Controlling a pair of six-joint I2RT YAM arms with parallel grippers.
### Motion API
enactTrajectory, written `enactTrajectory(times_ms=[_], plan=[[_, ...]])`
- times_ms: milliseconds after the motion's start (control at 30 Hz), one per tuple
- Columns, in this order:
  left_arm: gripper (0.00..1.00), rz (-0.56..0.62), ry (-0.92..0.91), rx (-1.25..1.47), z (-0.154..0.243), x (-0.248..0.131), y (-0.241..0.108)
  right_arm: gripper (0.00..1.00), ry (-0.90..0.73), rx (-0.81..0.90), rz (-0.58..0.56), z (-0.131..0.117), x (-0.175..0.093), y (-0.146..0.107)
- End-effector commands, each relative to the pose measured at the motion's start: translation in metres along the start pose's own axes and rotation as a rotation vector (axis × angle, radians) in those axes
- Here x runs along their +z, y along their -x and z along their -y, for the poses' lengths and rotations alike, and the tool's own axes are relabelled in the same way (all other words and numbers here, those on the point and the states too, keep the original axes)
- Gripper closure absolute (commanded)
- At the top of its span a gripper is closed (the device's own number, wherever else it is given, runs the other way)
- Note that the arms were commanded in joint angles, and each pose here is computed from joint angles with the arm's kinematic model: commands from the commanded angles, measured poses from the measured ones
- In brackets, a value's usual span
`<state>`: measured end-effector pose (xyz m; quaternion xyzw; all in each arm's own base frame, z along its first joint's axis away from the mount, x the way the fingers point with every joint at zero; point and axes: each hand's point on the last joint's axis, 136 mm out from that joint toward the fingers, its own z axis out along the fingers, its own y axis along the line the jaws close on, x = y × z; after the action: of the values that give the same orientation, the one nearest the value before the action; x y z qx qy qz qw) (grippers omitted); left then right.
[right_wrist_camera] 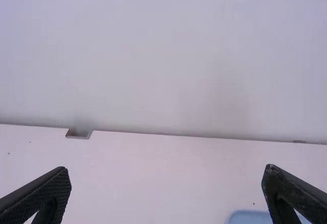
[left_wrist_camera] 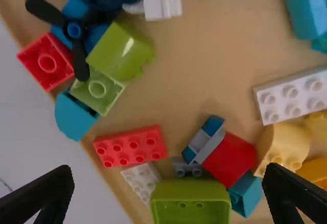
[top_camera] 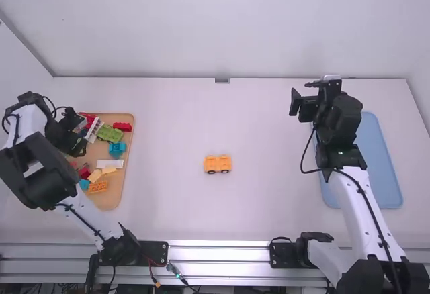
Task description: Assemble lego blocks to make yellow taxi
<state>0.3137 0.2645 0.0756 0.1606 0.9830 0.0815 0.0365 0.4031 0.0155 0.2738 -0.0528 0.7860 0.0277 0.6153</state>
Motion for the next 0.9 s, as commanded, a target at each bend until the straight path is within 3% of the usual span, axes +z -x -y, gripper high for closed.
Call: enactTrajectory(times_ms=[0, 233, 600, 867], plan=[[0.01, -0.022, 0.06, 0.011, 0.008, -0.012, -0.001, 0.01, -0.004, -0.005, 0.074, 0.0, -0.008, 0.029], [0.01, 0.028, -0.016, 0.124, 0.051, -0.02, 0.009, 0.01, -0.006, -0.012, 0.126, 0.001, -0.009, 0.042], [0.01, -0.135, -0.103, 0.128, 0.078, 0.006, -0.04, 0.01, -0.009, -0.019, 0.187, 0.001, -0.011, 0.057], [0.05, -0.14, -0.09, 0.184, 0.084, 0.027, -0.047, 0.01, -0.01, -0.021, 0.206, 0.002, -0.012, 0.061]])
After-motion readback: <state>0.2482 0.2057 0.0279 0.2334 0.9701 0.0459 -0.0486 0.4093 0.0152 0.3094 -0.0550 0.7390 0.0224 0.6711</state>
